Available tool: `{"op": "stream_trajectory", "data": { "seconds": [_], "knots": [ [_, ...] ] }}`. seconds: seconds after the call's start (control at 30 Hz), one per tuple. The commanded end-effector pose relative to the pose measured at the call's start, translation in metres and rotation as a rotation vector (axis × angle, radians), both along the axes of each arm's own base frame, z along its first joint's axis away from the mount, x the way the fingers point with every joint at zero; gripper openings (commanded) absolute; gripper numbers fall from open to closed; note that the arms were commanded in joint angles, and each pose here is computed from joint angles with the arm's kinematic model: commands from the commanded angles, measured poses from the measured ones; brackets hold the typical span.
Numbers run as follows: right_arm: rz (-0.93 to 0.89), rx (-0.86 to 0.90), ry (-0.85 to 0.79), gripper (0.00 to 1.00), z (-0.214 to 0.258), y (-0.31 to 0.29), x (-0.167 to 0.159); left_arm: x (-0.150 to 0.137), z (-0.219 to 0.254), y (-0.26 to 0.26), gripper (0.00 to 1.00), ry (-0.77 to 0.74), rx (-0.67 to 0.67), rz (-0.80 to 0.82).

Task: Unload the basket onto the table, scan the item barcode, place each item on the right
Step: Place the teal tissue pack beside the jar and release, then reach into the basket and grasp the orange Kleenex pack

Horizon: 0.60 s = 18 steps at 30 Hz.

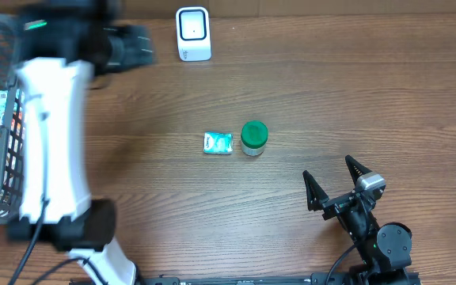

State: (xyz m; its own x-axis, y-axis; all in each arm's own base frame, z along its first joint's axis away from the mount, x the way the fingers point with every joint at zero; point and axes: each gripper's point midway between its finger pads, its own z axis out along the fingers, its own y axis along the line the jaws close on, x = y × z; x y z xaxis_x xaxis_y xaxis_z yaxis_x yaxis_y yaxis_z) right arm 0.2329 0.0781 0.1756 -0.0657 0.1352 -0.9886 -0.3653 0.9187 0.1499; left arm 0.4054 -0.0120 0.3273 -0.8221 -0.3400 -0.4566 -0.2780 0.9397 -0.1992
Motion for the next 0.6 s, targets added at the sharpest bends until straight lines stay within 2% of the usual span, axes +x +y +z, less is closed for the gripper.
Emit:
{"op": "stream_trajectory", "data": {
  "seconds": [0.0,0.23,0.33,0.43,0.57],
  "knots": [
    [-0.003,0.006,-0.001,1.00,-0.002,0.000,0.000,-0.027,0.038,0.071,0.93,-0.092,0.059,0.175],
    [-0.003,0.006,-0.001,1.00,-0.002,0.000,0.000,-0.073,0.042,0.205,0.94,-0.098,0.079,0.549],
    [-0.003,0.006,-0.001,1.00,-0.002,0.000,0.000,-0.082,0.031,0.245,0.93,-0.093,0.060,0.666],
    [-0.003,0.006,-0.001,1.00,-0.002,0.000,0.000,-0.076,0.016,0.276,0.93,-0.086,0.071,0.689],
    [-0.004,0.006,-0.001,1.00,-0.002,0.000,0.000,-0.057,-0.022,0.306,0.91,-0.010,0.123,0.590]
  ]
}}
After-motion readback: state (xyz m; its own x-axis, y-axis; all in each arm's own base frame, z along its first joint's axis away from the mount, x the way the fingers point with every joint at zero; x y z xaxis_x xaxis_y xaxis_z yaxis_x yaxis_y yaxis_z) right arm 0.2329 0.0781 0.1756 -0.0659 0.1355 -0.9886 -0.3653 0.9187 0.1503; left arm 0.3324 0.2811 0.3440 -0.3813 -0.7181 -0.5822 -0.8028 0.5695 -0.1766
